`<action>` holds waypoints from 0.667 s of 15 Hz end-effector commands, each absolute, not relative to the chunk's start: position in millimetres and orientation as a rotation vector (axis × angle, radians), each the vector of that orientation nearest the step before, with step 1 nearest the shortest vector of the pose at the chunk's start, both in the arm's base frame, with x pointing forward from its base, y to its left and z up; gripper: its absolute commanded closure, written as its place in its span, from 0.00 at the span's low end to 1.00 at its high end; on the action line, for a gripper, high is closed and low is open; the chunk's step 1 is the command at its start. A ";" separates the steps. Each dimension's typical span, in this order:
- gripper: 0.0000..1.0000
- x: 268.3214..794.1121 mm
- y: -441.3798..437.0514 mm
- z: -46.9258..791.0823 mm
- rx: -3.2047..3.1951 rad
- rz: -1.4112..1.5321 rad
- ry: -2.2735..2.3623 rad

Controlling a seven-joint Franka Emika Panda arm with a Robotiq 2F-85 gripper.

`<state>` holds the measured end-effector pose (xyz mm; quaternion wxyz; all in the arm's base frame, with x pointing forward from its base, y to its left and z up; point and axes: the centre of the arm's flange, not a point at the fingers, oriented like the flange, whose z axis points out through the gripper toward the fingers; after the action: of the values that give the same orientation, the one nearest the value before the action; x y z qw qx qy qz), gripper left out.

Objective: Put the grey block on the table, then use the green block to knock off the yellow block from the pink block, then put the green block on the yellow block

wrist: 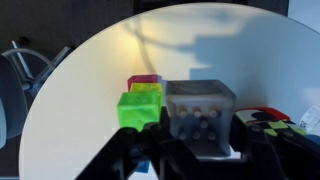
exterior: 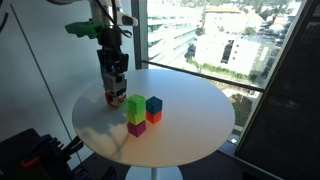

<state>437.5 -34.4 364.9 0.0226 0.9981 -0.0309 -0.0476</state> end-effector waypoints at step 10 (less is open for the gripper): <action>0.46 430.9 -28.4 361.3 3.091 -0.142 -0.077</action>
<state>430.9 -28.4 361.3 0.0233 0.9984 -0.0250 -0.0460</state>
